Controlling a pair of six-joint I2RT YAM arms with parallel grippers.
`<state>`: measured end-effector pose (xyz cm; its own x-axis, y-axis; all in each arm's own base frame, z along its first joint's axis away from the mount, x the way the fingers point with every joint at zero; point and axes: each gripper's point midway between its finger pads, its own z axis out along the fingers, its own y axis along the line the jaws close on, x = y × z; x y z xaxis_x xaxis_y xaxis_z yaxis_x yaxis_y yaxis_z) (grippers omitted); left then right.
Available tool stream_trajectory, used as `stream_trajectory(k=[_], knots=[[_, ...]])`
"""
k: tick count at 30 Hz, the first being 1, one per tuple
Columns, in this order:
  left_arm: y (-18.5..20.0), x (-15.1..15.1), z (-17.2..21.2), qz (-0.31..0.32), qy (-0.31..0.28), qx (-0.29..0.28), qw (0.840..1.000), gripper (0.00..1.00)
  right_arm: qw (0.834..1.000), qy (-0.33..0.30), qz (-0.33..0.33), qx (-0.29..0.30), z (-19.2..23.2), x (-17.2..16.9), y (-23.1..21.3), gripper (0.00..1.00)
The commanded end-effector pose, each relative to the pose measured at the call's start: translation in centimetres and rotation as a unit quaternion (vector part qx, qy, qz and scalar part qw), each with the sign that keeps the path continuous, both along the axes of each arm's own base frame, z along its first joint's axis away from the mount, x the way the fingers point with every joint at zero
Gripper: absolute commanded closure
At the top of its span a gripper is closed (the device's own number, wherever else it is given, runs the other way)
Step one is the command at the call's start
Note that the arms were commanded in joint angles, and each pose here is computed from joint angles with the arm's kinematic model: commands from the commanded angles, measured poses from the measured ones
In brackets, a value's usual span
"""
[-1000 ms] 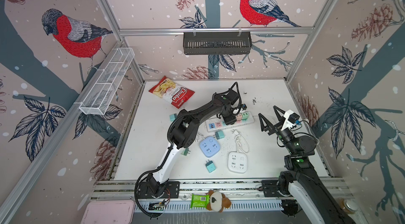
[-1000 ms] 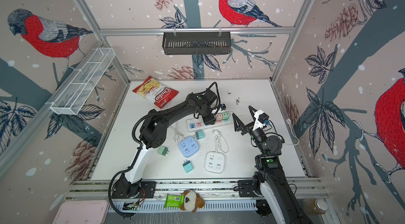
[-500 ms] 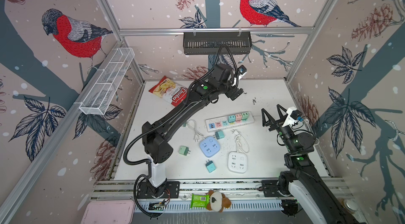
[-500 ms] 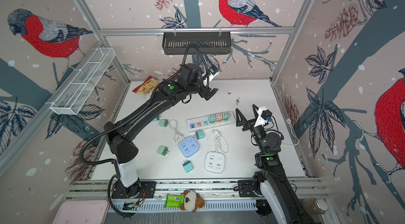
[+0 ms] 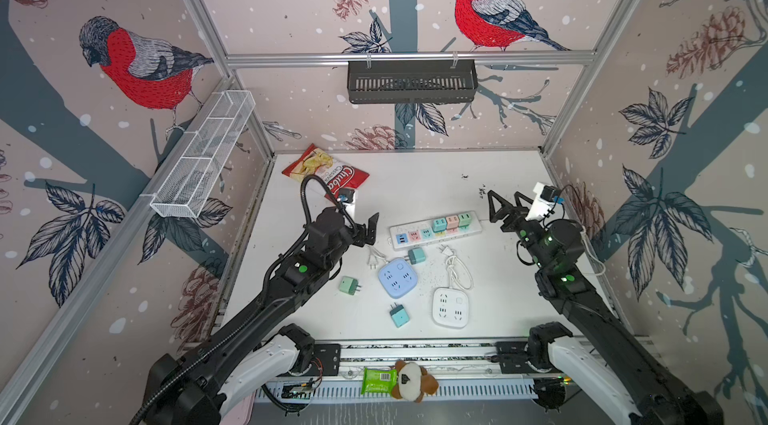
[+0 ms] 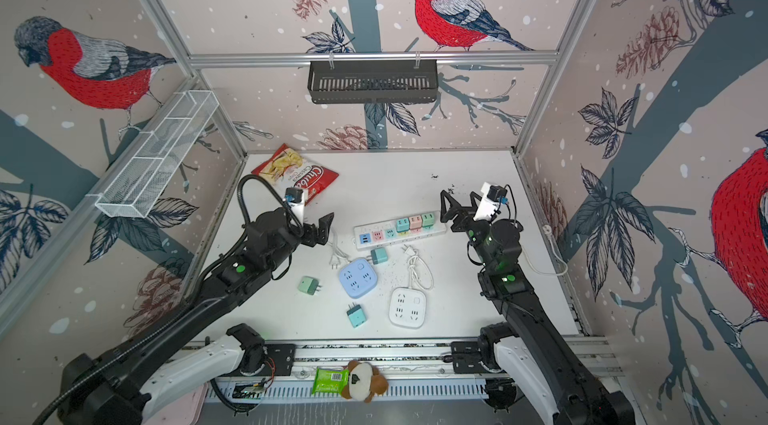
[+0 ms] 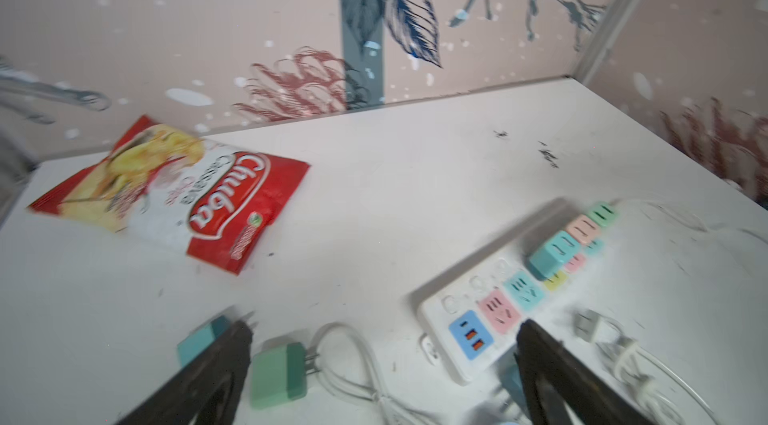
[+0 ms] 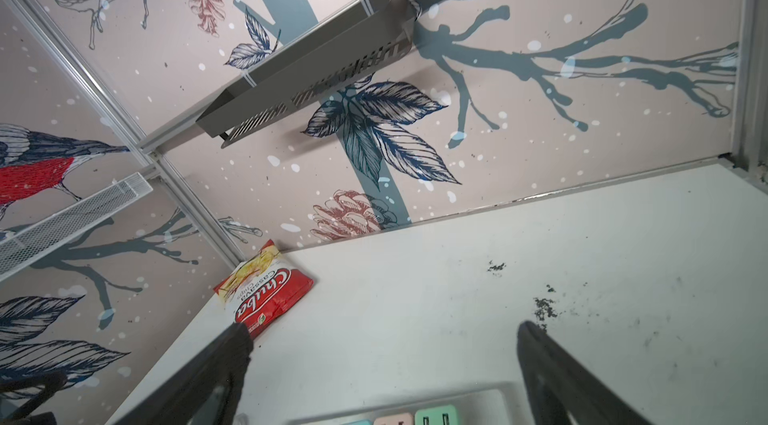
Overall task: Insert the plug
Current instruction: 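Open the left gripper and lift it away while the right arm swings toward the table, then reach the right gripper down to the second teal charger near the strip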
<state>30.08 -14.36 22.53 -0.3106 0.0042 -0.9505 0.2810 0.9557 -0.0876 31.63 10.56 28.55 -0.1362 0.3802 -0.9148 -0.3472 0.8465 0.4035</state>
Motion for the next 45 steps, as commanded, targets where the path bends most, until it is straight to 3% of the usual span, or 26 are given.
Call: stream_trajectory(k=[1, 5, 8, 10, 14, 20, 26, 31, 34, 45], knots=[[4.5, 0.5, 3.3, 0.128, -0.121, -0.082, 0.981, 0.02, 1.000, 0.026, 0.001, -0.001, 0.2, 0.2, 1.2, 0.00], [6.7, 0.6, -1.4, 0.188, -0.083, -0.019, 0.978, 0.02, 1.000, 0.028, 0.007, 0.010, 0.8, -1.2, 3.9, 0.04], [7.6, 1.6, -4.6, 0.219, -0.042, 0.017, 0.975, 0.02, 0.999, 0.029, 0.027, 0.013, 0.9, -2.4, 6.5, 0.14], [6.3, 2.8, -5.7, 0.189, -0.025, 0.024, 0.981, 0.02, 0.999, 0.035, 0.035, -0.001, 1.0, -3.0, 8.1, 0.20], [6.8, 4.5, -6.5, 0.224, 0.002, 0.056, 0.973, 0.03, 0.998, 0.052, 0.022, -0.035, 0.0, -4.1, 10.0, 0.22], [7.7, 4.2, -6.1, 0.235, -0.006, 0.038, 0.971, 0.03, 0.995, 0.071, 0.034, -0.068, -2.5, -4.8, 11.7, 0.24], [7.8, 2.7, -5.2, 0.196, -0.037, 0.000, 0.980, 0.03, 0.989, 0.085, 0.048, -0.113, -5.5, -5.6, 12.8, 0.25], [8.2, 2.1, -5.0, 0.188, -0.048, -0.017, 0.981, 0.03, 0.986, 0.101, 0.056, -0.123, -7.6, -5.8, 13.4, 0.38], [8.1, 2.4, -5.2, 0.188, -0.042, -0.013, 0.981, 0.03, 0.982, 0.114, 0.074, -0.128, -8.7, -5.8, 14.7, 0.40], [8.2, 2.5, -5.2, 0.190, -0.040, -0.012, 0.981, 0.03, 0.949, 0.181, 0.171, -0.192, -14.4, -7.3, 21.4, 0.53]])
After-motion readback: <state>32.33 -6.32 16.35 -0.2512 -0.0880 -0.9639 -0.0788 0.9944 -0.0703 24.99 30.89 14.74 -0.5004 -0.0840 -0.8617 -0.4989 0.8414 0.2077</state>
